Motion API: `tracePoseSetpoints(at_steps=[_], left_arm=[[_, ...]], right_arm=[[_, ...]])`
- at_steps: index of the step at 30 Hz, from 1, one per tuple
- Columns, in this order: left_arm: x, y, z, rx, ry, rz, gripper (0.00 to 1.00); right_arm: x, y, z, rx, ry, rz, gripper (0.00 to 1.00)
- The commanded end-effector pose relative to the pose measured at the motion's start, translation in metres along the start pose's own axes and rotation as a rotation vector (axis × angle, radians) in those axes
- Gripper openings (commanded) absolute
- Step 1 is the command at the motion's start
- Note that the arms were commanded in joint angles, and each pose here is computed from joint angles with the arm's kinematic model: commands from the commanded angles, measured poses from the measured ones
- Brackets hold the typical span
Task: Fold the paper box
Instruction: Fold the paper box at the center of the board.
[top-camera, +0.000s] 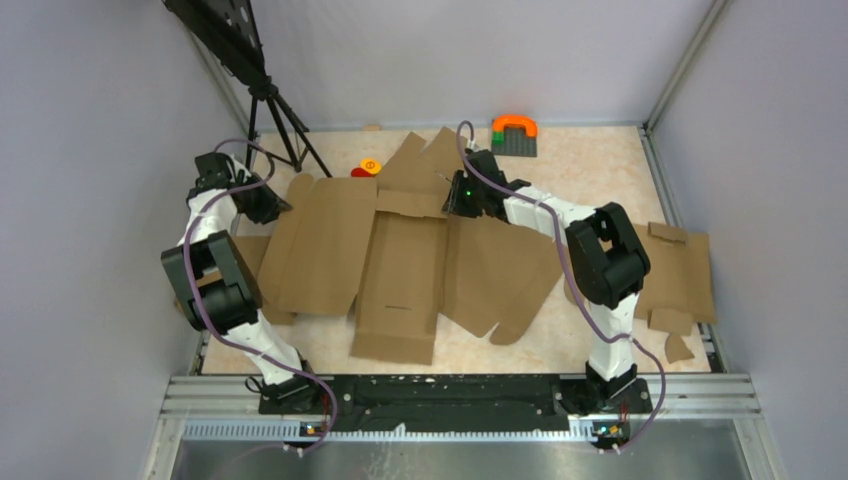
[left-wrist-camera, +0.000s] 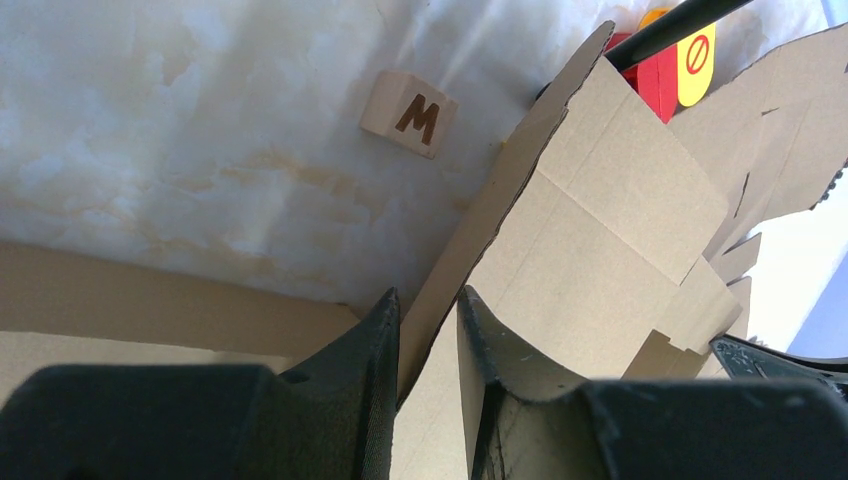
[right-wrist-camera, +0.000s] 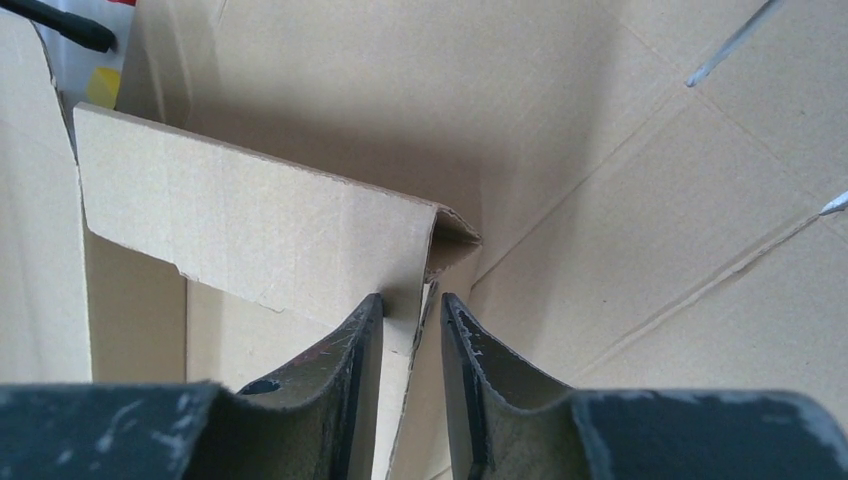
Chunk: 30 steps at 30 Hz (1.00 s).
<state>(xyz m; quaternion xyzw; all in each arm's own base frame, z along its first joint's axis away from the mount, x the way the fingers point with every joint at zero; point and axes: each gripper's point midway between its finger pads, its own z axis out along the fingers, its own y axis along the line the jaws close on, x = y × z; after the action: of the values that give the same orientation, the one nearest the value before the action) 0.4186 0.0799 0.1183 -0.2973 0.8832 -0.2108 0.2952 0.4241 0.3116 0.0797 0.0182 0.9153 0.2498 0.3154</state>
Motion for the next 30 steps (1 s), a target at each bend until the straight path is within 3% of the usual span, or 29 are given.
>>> tracePoseSetpoints(at_steps=[1, 5, 11, 17, 24, 28, 30], left_arm=[[-0.002, -0.015, -0.010, 0.034, -0.024, 0.032, 0.28], [0.002, -0.021, -0.009, 0.040, -0.016, 0.035, 0.28], [0.003, -0.027, -0.017, 0.028, -0.050, 0.037, 0.25], [0.003, -0.033, -0.026, 0.044, -0.074, 0.028, 0.22], [0.006, -0.033, -0.027, 0.049, -0.072, 0.030, 0.21], [0.007, -0.032, -0.024, 0.052, -0.064, 0.031, 0.21], [0.007, -0.032, -0.024, 0.054, -0.062, 0.031, 0.21]], right_arm=[[0.017, -0.011, 0.002, 0.025, 0.066, -0.058, 0.24], [0.020, -0.010, 0.004, 0.015, 0.081, -0.077, 0.23], [0.021, -0.005, 0.001, -0.014, 0.082, -0.088, 0.31], [0.012, 0.002, -0.005, -0.061, 0.052, -0.074, 0.45], [-0.003, 0.009, -0.006, -0.141, 0.036, -0.036, 0.46], [0.000, 0.017, -0.007, -0.205, 0.046, -0.058, 0.59], [-0.003, 0.017, -0.006, -0.225, 0.045, -0.046, 0.60]])
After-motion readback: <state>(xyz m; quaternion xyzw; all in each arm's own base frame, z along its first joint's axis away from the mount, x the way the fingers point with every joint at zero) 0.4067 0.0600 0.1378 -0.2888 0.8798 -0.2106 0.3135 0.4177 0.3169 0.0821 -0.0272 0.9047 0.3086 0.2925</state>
